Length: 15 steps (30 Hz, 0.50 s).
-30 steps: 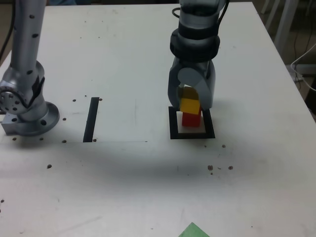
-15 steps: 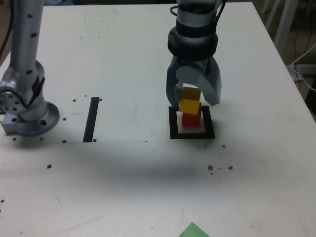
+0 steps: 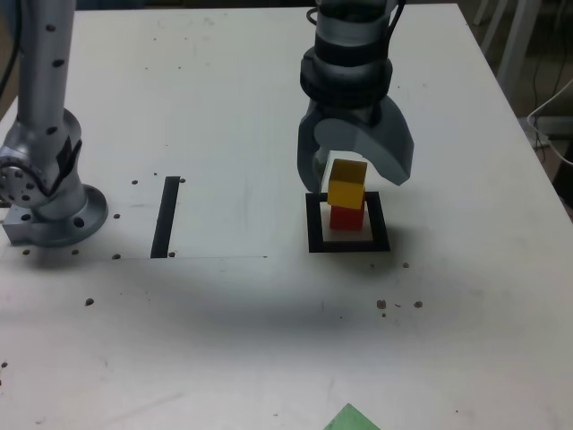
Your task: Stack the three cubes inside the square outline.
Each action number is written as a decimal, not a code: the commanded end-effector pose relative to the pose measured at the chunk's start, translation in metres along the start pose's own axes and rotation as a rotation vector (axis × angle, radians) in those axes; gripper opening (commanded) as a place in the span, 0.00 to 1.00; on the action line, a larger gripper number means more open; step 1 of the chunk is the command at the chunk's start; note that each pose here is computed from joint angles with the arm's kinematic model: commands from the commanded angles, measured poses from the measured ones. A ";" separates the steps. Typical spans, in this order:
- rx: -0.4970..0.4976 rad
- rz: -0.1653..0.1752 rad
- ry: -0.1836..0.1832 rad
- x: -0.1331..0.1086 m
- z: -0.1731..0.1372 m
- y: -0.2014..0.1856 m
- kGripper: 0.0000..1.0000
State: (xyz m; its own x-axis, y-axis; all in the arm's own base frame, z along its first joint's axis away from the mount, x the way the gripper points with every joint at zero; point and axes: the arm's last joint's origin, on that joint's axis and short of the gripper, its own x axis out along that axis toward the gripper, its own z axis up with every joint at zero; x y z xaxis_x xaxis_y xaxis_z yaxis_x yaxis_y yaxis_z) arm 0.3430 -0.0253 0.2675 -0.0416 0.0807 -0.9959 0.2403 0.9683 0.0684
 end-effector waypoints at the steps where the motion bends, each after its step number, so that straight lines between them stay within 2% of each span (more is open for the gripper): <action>1: 0.001 0.003 -0.003 -0.006 -0.006 -0.003 0.99; 7: 0.015 0.018 -0.023 -0.028 -0.024 -0.019 0.99; 15: 0.077 0.023 -0.023 -0.044 -0.033 -0.057 0.99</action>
State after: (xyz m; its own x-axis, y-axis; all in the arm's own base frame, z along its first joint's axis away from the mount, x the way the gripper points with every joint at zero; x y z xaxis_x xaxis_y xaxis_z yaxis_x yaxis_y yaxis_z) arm 0.3017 -0.0707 0.3062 -0.0214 0.0993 -0.9948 0.3086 0.9471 0.0879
